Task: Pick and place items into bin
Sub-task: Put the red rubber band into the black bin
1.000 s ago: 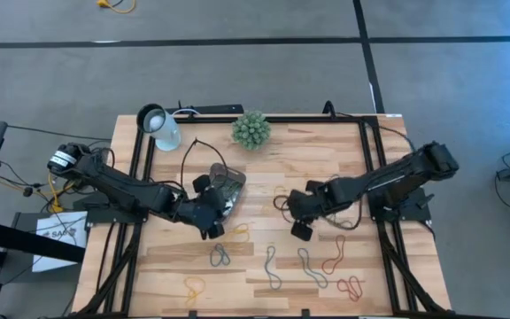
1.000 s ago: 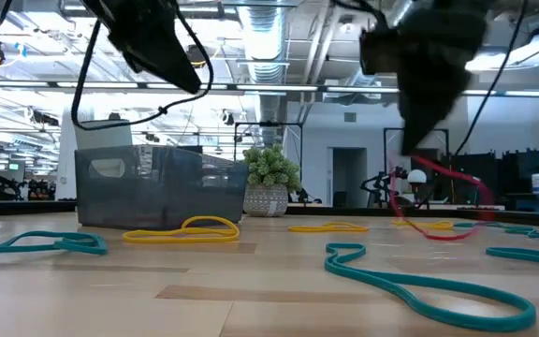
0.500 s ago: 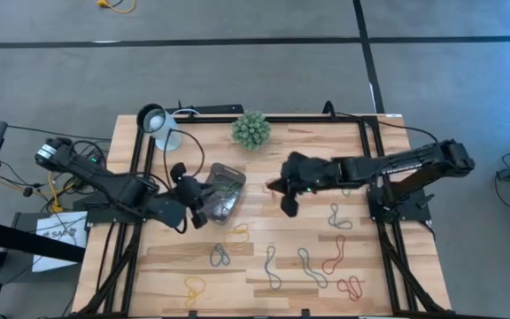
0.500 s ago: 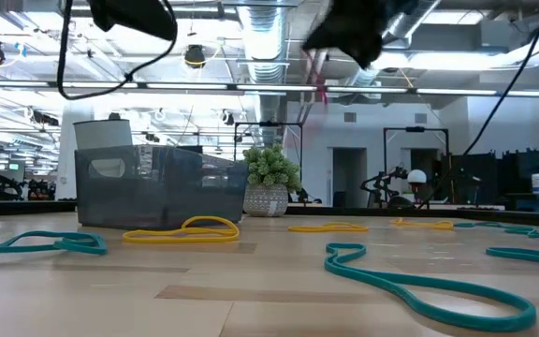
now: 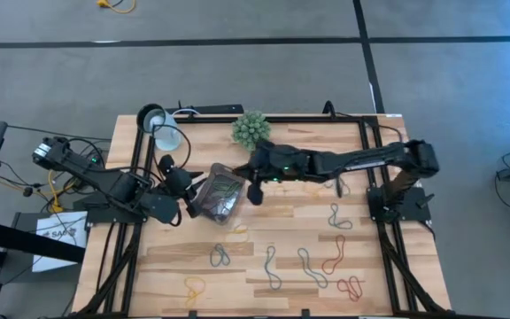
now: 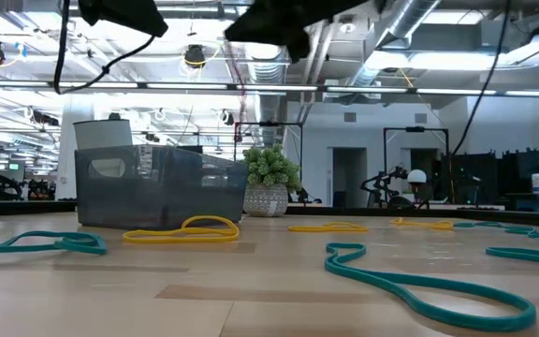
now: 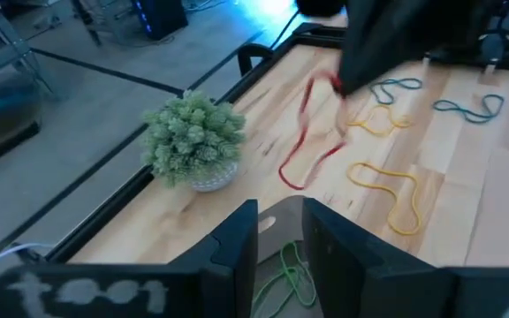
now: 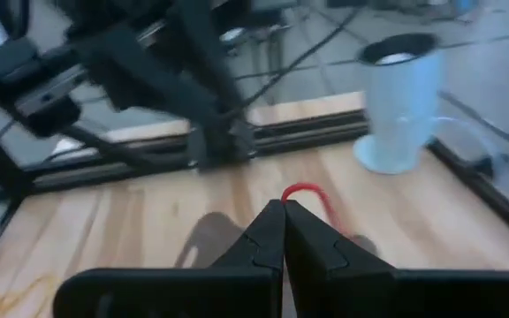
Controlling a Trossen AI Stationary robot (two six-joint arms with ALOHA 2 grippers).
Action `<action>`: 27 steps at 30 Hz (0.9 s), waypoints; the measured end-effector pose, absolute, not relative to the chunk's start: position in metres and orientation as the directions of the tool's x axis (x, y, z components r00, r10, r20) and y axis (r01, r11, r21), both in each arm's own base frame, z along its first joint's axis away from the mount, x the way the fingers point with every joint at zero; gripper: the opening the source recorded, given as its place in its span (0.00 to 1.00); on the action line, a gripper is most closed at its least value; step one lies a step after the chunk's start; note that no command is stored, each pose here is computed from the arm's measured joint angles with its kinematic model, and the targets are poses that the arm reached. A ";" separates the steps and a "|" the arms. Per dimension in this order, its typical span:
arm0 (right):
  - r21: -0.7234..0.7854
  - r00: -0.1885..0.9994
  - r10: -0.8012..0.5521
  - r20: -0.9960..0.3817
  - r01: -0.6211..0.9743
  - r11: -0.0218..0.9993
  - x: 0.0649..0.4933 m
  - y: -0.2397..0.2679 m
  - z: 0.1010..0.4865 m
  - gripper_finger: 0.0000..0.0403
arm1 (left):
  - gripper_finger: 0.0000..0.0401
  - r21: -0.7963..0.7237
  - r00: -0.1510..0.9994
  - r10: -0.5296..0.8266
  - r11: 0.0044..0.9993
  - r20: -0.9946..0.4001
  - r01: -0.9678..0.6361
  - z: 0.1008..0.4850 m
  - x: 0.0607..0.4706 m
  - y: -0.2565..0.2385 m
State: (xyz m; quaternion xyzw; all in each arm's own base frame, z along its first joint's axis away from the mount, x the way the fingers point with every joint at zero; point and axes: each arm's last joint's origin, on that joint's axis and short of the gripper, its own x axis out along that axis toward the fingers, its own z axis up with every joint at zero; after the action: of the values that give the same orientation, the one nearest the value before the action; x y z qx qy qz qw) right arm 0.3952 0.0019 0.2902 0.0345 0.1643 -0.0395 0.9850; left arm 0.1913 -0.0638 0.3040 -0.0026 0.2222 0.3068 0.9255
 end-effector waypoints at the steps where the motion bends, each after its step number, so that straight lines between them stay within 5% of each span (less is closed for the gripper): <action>1: 0.055 0.944 -0.047 -0.328 0.068 0.996 0.404 0.003 0.288 0.00 | 0.21 0.133 0.712 0.568 0.811 -0.413 -0.570 0.304 0.191 -0.064; 14: 0.056 0.877 -0.012 -0.481 0.045 0.997 0.478 0.007 0.219 0.00 | 0.21 0.173 0.667 0.591 0.792 -0.454 -0.585 0.298 0.185 -0.061; 27: 0.042 0.738 -0.086 -0.669 0.153 0.987 0.484 0.002 0.176 0.00 | 0.21 0.162 0.647 0.593 0.784 -0.480 -0.599 0.295 0.182 -0.059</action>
State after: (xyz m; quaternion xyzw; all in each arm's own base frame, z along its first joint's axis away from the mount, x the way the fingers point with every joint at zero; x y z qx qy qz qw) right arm 0.4841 0.0023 0.1759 0.0472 0.3560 -0.0640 0.9311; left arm 0.1815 -0.0593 0.2948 -0.0054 0.2624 0.3282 0.9074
